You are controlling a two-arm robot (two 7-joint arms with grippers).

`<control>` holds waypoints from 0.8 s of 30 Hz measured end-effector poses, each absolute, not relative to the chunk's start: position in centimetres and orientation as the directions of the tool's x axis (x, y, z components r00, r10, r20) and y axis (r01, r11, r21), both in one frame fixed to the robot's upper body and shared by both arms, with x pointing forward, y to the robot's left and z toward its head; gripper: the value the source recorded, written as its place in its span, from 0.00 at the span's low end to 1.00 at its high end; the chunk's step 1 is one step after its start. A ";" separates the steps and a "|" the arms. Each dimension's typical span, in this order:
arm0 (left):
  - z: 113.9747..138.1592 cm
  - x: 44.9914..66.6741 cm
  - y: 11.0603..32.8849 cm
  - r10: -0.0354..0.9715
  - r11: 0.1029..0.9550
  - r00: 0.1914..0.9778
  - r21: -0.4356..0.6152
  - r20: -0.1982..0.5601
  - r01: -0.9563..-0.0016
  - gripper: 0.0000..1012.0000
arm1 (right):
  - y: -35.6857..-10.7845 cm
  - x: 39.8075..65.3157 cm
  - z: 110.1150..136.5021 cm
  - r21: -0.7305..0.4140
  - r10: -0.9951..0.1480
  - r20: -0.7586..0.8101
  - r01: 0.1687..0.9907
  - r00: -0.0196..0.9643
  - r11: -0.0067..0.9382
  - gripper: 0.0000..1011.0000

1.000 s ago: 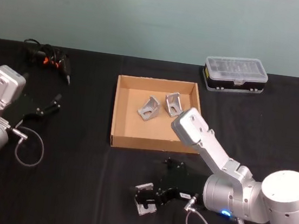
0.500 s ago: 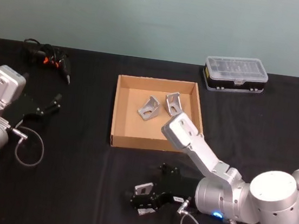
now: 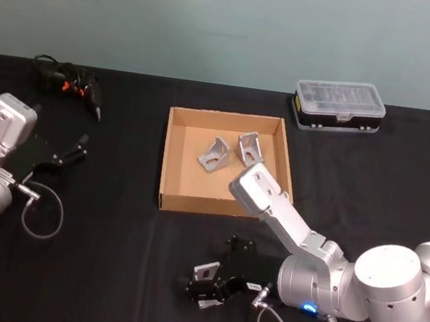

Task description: Use one hand to pick up the angle iron from the table and place it into the box.

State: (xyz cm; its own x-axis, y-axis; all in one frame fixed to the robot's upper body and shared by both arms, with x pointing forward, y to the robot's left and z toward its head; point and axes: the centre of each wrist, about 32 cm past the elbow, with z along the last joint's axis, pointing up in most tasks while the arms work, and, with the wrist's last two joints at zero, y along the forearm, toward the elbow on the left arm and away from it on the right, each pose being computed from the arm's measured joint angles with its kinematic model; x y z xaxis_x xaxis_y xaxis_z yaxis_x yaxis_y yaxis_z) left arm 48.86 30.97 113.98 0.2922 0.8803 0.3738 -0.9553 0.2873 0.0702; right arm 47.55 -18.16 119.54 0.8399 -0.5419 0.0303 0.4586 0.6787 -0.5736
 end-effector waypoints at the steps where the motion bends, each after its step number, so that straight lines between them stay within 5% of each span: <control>1: 114.0 48.9 31.0 0.880 0.287 0.292 0.070 0.374 -0.955 0.99 | -18.2 47.5 119.5 -0.574 -0.542 0.030 0.459 0.840 0.679 0.99; 8: 114.0 48.9 31.0 0.880 0.287 0.292 0.070 0.374 -0.955 0.99 | -18.2 47.5 119.6 -0.573 -0.542 0.031 0.459 0.840 0.679 0.90; 24: 114.0 48.9 31.0 0.880 0.287 0.292 0.070 0.374 -0.955 0.99 | -18.2 47.5 119.6 -0.572 -0.543 0.032 0.461 0.839 0.679 0.39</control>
